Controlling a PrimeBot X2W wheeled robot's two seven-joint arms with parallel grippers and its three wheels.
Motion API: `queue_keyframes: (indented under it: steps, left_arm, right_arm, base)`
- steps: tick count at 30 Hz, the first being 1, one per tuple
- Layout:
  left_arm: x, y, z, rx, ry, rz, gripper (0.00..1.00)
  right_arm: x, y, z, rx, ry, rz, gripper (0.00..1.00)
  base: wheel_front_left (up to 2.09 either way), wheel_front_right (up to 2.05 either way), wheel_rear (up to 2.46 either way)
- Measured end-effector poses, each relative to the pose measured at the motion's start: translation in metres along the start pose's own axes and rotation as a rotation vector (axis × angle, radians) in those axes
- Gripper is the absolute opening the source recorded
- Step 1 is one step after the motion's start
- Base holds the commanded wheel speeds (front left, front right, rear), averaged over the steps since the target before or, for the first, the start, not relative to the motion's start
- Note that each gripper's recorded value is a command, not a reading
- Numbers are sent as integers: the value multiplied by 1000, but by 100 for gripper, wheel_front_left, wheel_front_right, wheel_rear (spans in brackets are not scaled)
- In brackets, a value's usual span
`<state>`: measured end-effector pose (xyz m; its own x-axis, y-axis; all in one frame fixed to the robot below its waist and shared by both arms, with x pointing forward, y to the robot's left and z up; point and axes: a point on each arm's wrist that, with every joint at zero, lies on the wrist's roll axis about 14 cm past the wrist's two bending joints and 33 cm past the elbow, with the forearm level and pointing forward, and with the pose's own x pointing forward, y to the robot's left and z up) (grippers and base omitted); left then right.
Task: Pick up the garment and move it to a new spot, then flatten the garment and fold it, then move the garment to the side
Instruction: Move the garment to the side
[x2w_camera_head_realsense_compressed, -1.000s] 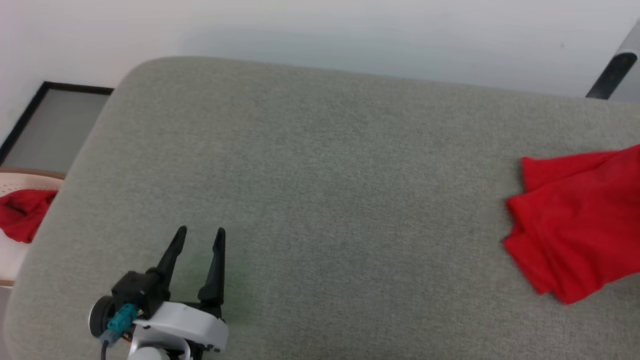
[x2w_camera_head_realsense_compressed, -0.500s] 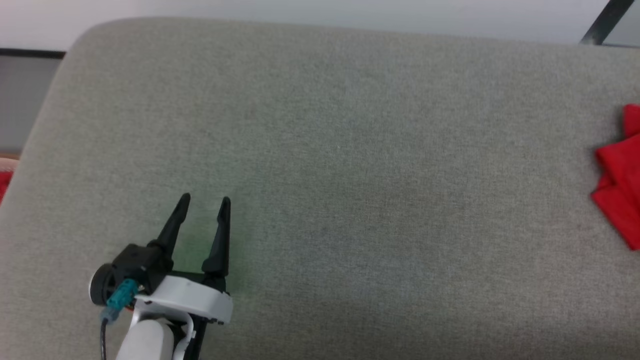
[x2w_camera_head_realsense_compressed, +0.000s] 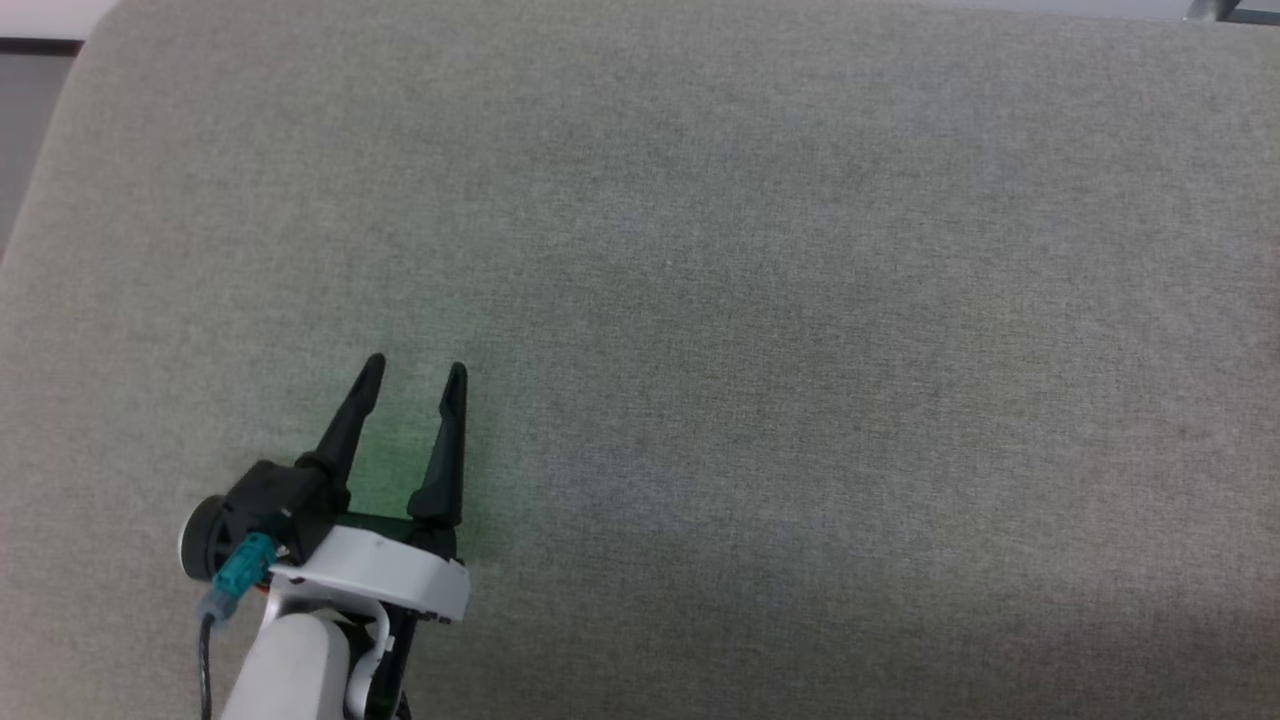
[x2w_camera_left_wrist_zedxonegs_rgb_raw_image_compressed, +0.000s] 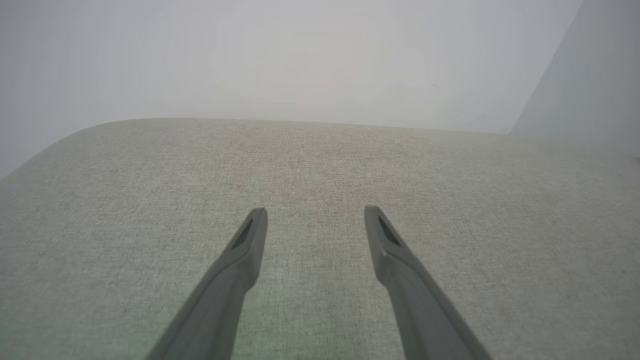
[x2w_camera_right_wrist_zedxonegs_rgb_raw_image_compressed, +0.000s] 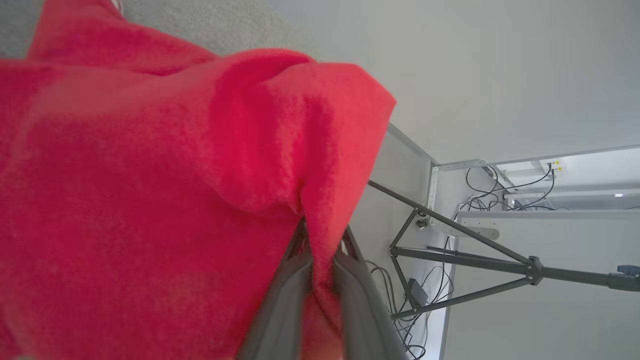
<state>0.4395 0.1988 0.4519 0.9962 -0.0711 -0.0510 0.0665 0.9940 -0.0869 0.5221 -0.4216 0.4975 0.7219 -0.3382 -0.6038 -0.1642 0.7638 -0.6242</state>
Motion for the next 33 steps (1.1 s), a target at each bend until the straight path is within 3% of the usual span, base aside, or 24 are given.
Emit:
queue_keyframes:
  steps: [4,8,9,10,13,16,25,33]
  left_arm:
    - [-1,1,0,1,0,3,100]
    - [-2,2,4,4,-9,6,100]
    - [-3,3,6,5,-11,7,100]
    - [-4,3,7,7,-14,8,100]
    - [-9,4,10,7,-19,14,100]
    - [-13,4,13,7,-26,15,100]
    - [-34,5,28,6,-59,25,100]
    - [-56,9,42,12,-97,39,100]
  right_arm:
    - [5,6,-8,23,22,1,0]
    - [4,6,-3,47,-4,-11,58]
    - [4,6,-1,48,-9,-12,55]
    - [2,7,1,54,-15,-10,60]
    - [-4,6,8,63,-43,-13,87]
    - [-14,4,18,65,-86,-18,100]
    - [-55,6,60,119,-288,-5,100]
    - [-100,39,87,189,-519,53,100]
  base:
    - [0,0,0]
    - [0,0,0]
    - [0,0,0]
    - [0,0,0]
    - [0,0,0]
    - [0,0,0]
    - [0,0,0]
    - [0,0,0]
